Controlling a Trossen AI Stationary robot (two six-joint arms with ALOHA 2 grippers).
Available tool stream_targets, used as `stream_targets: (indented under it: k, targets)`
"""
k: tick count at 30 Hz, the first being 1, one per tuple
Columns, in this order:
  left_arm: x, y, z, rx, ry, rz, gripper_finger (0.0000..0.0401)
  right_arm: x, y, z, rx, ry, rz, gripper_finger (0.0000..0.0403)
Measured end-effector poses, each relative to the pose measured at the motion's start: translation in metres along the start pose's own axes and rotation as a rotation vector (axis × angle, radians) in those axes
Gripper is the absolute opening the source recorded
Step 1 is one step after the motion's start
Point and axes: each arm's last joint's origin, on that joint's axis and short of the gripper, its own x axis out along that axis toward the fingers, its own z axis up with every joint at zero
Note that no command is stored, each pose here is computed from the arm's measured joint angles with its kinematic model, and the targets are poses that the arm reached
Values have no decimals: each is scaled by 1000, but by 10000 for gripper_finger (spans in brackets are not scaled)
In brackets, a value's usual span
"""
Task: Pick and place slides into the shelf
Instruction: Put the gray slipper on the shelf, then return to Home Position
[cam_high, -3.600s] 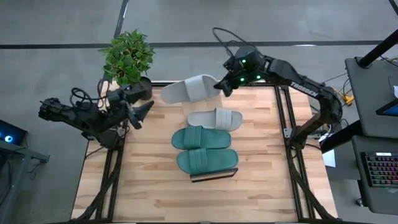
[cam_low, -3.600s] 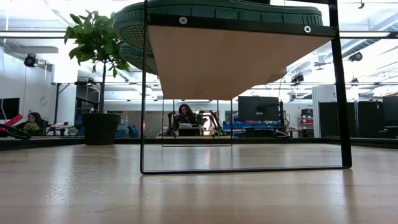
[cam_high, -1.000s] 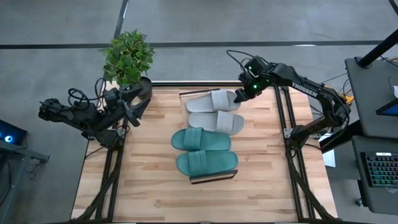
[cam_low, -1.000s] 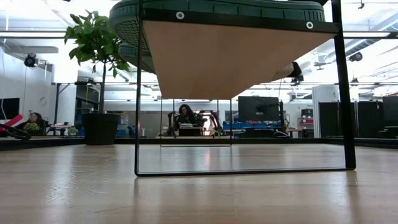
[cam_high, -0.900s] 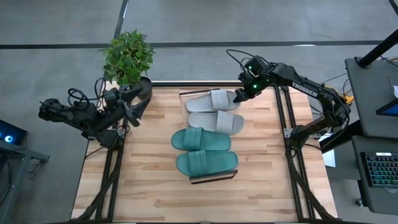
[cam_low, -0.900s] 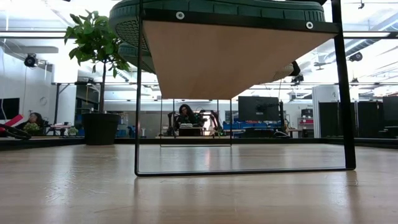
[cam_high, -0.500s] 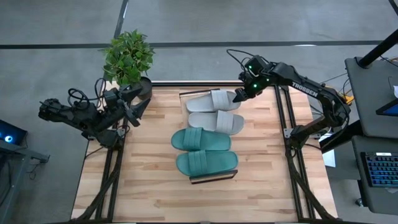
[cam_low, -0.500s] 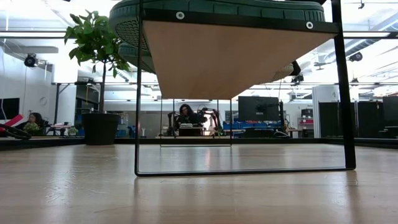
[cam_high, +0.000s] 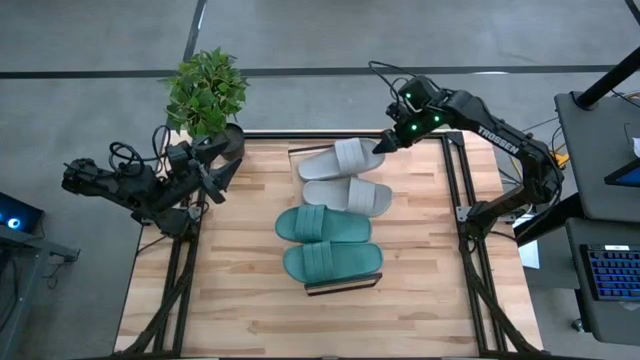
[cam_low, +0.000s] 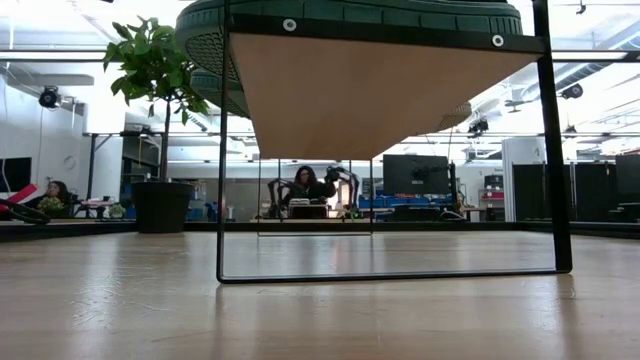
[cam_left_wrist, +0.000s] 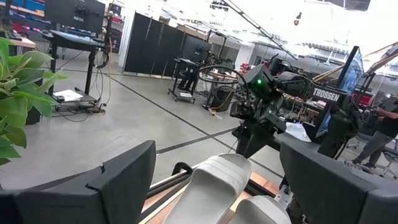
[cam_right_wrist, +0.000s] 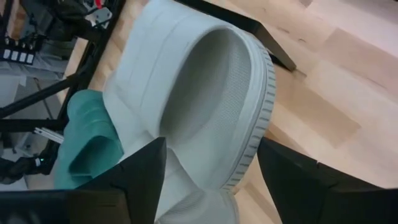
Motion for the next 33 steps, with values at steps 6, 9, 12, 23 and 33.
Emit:
stream_targets:
  k: [6,9,12,23,33]
  targets:
    - [0,0,0,0,0,0,328,1,-2,-4,19,30,-23,250]
    - [0,0,0,0,0,0,328,0,-3,-6,31,46,-37,259]
    - [0,0,0,1,1,0,328,1,-5,-7,17,50,-67,269]
    - [0,0,0,1,1,0,328,0,-4,-5,-11,27,-61,269]
    - [0,-4,0,-7,29,-136,328,-19,30,3,-312,-240,77,254]
